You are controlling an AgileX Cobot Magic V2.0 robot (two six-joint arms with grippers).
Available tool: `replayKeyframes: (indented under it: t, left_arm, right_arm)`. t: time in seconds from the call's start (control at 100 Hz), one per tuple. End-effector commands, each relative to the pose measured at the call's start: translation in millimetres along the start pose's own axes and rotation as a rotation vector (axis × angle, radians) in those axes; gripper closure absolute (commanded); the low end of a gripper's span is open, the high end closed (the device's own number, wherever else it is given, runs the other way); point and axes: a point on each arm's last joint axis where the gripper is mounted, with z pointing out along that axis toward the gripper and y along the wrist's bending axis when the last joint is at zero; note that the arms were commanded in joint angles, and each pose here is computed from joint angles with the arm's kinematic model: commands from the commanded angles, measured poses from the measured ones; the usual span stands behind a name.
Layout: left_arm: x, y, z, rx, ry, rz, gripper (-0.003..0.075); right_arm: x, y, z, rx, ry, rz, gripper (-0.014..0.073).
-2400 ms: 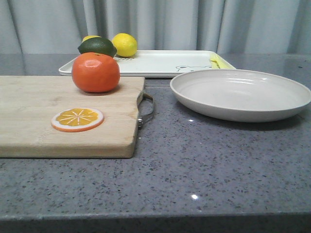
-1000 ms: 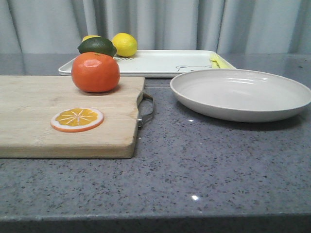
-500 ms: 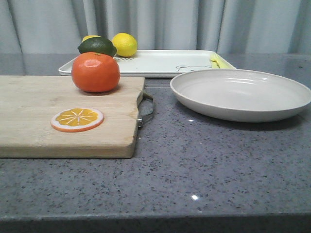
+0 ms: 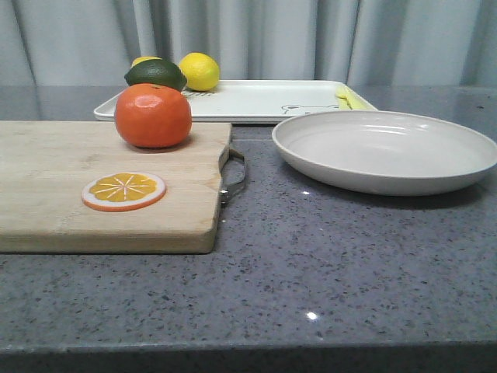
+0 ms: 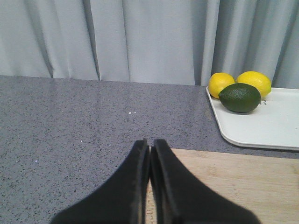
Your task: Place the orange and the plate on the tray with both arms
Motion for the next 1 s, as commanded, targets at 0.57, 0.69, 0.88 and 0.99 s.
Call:
replayKeyframes:
  t: [0.57, 0.69, 0.88, 0.99]
  left_arm:
    - [-21, -2, 3, 0.008, -0.095, -0.003, 0.0738]
    - [-29, -4, 7, 0.011, -0.054, -0.003, 0.0731]
    - [-43, -6, 16, 0.014, -0.013, -0.002, 0.0578]
    - [-49, -7, 23, 0.015, -0.003, -0.001, 0.0430]
  right_arm:
    - [-18, 2, 1, -0.015, -0.100, -0.009, 0.0654]
    - [-18, 2, 1, -0.015, -0.100, -0.009, 0.0654]
    - [-18, 2, 1, -0.015, -0.101, -0.009, 0.0654]
    - [-18, 2, 1, -0.015, -0.101, -0.008, 0.0654]
